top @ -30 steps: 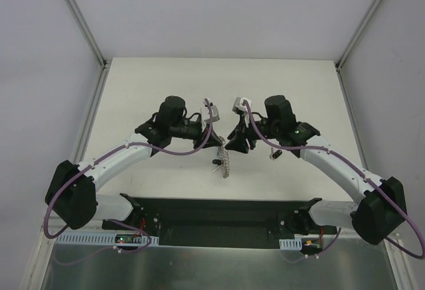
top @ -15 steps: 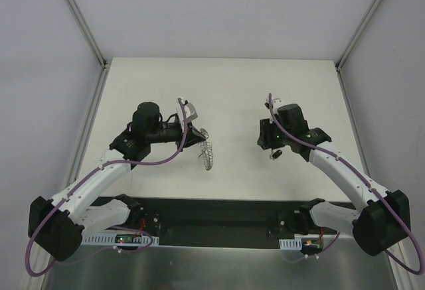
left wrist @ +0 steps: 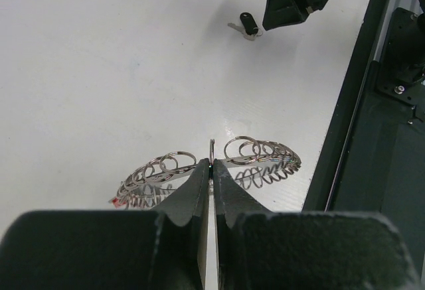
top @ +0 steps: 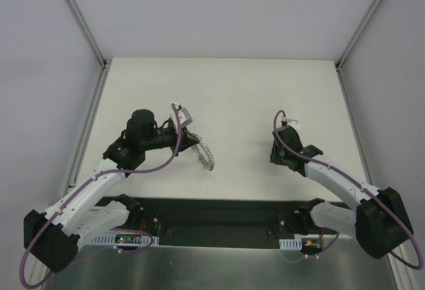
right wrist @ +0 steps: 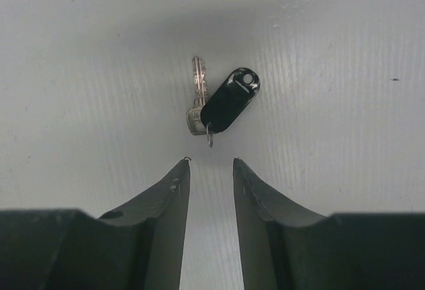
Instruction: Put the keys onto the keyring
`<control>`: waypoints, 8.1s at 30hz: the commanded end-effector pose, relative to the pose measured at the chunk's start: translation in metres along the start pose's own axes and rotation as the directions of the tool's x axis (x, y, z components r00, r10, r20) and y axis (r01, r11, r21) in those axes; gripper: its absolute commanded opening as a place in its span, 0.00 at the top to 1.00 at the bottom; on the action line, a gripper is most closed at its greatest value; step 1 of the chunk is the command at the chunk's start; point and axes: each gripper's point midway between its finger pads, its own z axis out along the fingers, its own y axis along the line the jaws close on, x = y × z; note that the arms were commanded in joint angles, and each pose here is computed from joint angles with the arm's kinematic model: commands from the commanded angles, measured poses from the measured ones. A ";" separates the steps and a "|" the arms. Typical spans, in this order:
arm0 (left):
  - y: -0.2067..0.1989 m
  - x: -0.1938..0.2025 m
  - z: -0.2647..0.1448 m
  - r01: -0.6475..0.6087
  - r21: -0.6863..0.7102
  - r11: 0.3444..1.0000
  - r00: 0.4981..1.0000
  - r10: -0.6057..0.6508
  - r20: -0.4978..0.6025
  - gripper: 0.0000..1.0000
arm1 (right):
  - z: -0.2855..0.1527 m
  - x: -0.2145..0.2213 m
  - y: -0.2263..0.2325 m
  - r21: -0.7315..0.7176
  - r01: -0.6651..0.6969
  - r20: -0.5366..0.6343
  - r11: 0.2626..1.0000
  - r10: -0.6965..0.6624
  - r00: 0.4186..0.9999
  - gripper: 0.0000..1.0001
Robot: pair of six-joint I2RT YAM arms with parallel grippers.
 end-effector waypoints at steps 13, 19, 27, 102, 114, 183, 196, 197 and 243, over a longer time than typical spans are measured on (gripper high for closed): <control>0.000 -0.019 -0.006 -0.068 -0.025 0.997 0.995 0.070 0.068 1.00 | 0.031 -0.014 0.005 0.067 -0.016 0.035 0.998 0.013 0.999 0.81; 0.000 -0.019 -0.006 -0.070 -0.023 0.997 0.995 0.072 0.068 1.00 | 0.029 -0.014 0.007 0.053 0.005 0.032 0.999 -0.007 0.999 0.98; 0.002 -0.021 -0.008 -0.086 -0.044 0.995 0.993 0.089 0.074 1.00 | -0.031 -0.017 -0.014 0.109 0.107 -0.059 0.988 -0.101 0.993 0.98; -0.006 -0.006 0.002 -0.114 -0.051 0.992 0.993 0.114 0.007 1.00 | 0.031 -0.018 0.187 -0.364 0.636 0.311 0.681 -0.555 0.772 0.78; -0.003 -0.003 0.004 -0.109 -0.053 0.993 0.994 0.109 -0.007 1.00 | 0.027 -0.015 0.179 -0.358 0.618 0.293 0.700 -0.545 0.786 0.79; -0.019 -0.004 0.008 -0.157 0.057 0.986 0.988 0.157 0.005 1.00 | -0.005 -0.021 0.174 -0.360 0.720 0.346 0.594 -0.631 0.694 0.99; -0.032 -0.021 0.028 -0.258 0.277 0.926 0.966 0.253 0.054 1.00 | -0.116 -0.059 0.160 -0.433 0.833 0.545 0.344 -0.637 0.546 0.99; -0.032 -0.023 0.031 -0.275 0.291 0.916 0.961 0.269 0.061 1.00 | -0.124 -0.064 0.162 -0.427 0.841 0.563 0.333 -0.629 0.536 0.99; -0.072 -0.032 0.033 -0.268 0.529 0.806 0.963 0.213 0.164 1.00 | -0.206 -0.041 0.194 -0.350 0.935 0.727 0.045 -0.617 0.302 0.99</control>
